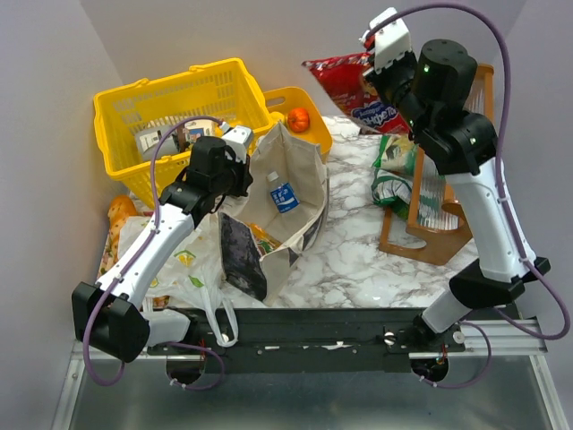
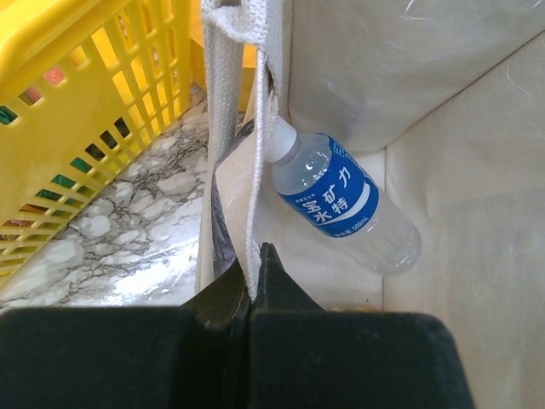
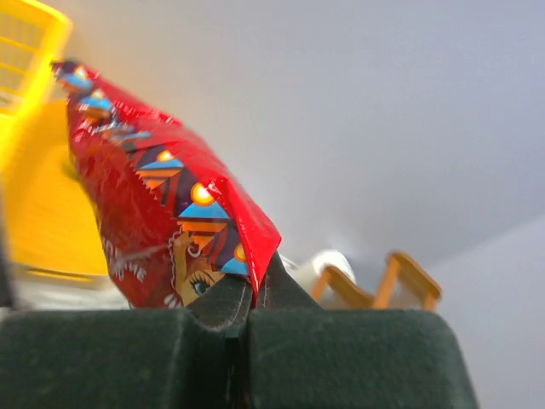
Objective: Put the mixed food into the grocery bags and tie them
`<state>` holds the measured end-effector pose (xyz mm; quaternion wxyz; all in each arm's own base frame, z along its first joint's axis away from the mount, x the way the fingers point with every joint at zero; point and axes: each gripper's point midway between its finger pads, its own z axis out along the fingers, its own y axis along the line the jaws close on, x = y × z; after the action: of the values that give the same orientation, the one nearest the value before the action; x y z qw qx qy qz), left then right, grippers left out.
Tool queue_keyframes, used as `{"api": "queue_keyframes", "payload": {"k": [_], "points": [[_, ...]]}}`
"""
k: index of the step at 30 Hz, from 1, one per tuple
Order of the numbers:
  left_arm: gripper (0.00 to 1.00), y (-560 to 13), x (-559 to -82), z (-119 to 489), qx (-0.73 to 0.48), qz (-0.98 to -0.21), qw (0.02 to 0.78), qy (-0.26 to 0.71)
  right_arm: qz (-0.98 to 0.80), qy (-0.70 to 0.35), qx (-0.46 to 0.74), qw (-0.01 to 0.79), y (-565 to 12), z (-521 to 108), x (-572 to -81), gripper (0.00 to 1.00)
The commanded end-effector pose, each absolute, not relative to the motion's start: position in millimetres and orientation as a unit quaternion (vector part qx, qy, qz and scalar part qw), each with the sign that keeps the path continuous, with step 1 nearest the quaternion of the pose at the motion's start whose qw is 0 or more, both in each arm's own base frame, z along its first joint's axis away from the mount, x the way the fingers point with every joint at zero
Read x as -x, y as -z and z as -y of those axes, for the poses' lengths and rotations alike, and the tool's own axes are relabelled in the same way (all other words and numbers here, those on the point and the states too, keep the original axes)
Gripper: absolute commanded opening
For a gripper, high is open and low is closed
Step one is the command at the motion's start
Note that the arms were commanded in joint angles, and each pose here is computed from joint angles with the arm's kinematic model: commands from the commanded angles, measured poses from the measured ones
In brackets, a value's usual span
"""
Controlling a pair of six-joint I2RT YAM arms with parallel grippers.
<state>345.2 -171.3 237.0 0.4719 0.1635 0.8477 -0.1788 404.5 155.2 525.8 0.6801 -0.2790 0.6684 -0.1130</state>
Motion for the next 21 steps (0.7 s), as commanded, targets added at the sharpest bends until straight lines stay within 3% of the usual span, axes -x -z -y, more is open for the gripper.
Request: {"api": "queue_keyframes", "payload": {"k": [1,10,16,21], "points": [[0.0,-224,-336,181,-0.172,-0.855,0.449,0.196,-0.579,0.0,0.275,0.767,-594,-201,-342,0.01],[0.0,-229,-337,177,-0.169,-0.851,0.46,0.188,-0.528,-0.236,0.313,0.754,-597,-284,-277,0.01],[0.0,-233,-336,178,-0.168,-0.848,0.463,0.194,-0.544,-0.289,0.28,0.736,-581,-318,-276,0.01],[0.0,-233,-335,180,-0.17,-0.848,0.462,0.198,-0.526,-0.276,0.248,0.765,-608,-316,-276,0.01]]}}
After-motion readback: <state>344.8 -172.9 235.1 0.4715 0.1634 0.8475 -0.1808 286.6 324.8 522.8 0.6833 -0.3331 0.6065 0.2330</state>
